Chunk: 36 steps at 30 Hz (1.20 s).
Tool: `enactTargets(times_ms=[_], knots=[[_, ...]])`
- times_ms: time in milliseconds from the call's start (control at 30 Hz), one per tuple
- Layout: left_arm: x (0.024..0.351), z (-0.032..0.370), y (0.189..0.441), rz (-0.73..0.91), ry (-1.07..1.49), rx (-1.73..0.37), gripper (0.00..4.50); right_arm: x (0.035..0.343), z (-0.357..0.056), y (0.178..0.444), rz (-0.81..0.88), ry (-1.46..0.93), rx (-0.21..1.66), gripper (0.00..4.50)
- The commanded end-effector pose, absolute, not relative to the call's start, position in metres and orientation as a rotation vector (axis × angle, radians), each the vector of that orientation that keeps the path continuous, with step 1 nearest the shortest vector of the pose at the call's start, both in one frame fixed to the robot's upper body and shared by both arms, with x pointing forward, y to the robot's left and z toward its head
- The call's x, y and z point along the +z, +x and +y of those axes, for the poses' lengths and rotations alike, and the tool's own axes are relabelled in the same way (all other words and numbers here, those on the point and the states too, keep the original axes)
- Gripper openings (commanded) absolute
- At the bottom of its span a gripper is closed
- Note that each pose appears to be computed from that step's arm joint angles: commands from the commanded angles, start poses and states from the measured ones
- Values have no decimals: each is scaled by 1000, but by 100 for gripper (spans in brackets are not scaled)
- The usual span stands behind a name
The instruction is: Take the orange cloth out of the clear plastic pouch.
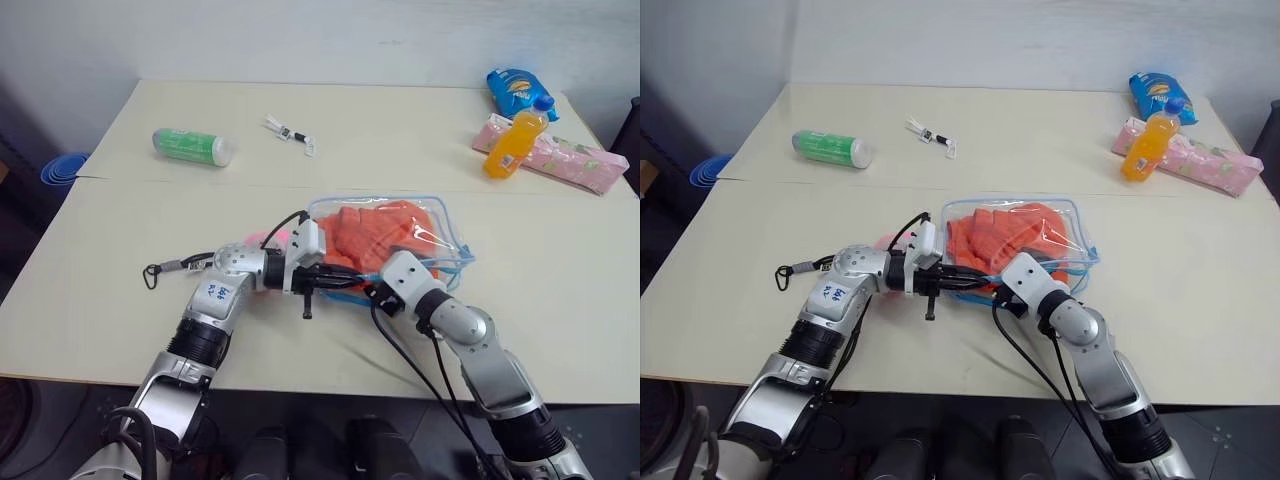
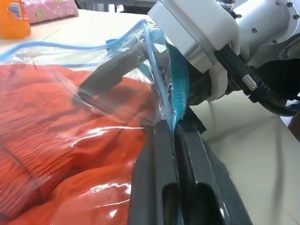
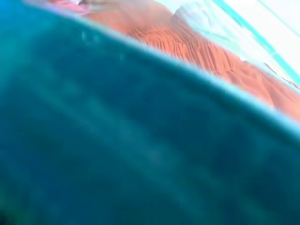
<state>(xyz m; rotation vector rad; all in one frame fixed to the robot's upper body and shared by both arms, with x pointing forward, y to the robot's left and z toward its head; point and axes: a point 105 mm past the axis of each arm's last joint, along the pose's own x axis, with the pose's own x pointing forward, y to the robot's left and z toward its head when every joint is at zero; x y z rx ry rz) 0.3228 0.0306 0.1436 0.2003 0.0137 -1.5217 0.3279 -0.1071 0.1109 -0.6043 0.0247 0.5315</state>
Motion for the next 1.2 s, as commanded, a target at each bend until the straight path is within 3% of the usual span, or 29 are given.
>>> enactTargets(times_ms=[33,167,433,700,867,1033,1200], knots=[[159,30,328,-18,105,-1488,0,95,-105,324,83,-593,562,410],[162,32,332,10,47,-1468,0,95,-108,327,93,-584,546,298],[164,32,343,51,-43,-1402,0,110,-112,327,39,-624,579,12],[169,26,363,92,-149,-1271,0,144,-96,273,-179,-582,988,6],[165,23,359,129,-154,-1274,0,169,-105,239,-238,-432,1096,6],[159,27,356,145,-129,-1279,0,174,-114,208,-185,-401,1175,6],[162,32,363,111,-108,-1231,0,211,-119,181,-174,-170,1211,6]])
